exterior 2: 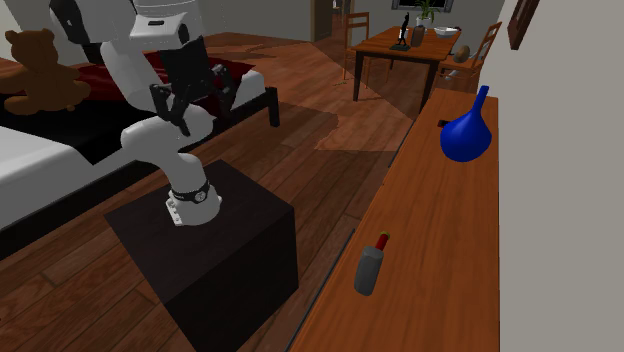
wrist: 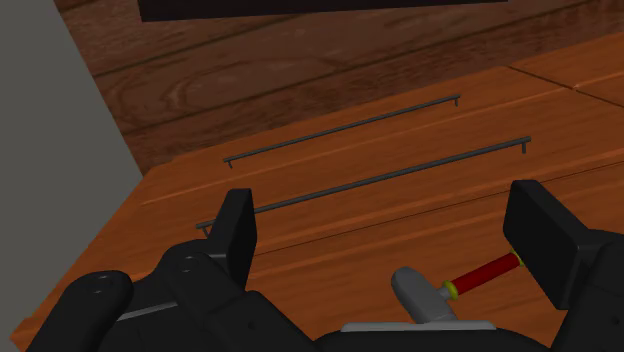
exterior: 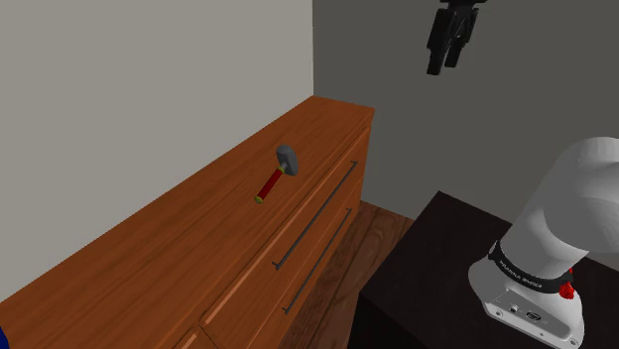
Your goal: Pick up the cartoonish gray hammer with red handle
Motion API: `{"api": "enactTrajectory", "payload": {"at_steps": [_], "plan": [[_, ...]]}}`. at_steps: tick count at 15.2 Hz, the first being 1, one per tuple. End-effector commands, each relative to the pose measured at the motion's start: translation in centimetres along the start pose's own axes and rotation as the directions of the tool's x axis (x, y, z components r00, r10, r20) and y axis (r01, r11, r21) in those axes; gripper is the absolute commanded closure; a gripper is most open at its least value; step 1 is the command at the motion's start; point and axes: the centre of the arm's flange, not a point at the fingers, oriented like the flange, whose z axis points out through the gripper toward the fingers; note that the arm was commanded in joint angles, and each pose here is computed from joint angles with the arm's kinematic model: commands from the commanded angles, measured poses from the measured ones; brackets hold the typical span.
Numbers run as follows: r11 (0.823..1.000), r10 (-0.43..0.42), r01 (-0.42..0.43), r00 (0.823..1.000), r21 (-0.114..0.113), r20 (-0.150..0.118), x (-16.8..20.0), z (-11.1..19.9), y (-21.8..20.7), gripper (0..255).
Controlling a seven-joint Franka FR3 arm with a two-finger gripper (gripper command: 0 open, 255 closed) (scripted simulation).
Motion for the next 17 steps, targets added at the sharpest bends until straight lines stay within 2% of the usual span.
{"api": "enactTrajectory", "payload": {"at_steps": [1, 5, 9, 13, 17], "plan": [[1.000, 0.000, 0.000, 1.000, 0.000, 0.000, 0.0, 0.0, 0.0, 0], [0.991, 0.129, -0.129, 0.991, -0.019, -0.029, 0.9, 3.2, -4.3, 0], [0.966, 0.254, -0.257, 0.965, -0.033, -0.060, 2.4, 6.5, -8.4, 0], [0.924, 0.375, -0.380, 0.922, -0.044, -0.092, 4.5, 9.8, -12.3, 0], [0.866, 0.489, -0.497, 0.863, -0.050, -0.126, 7.1, 13.1, -15.7, 0]]}}
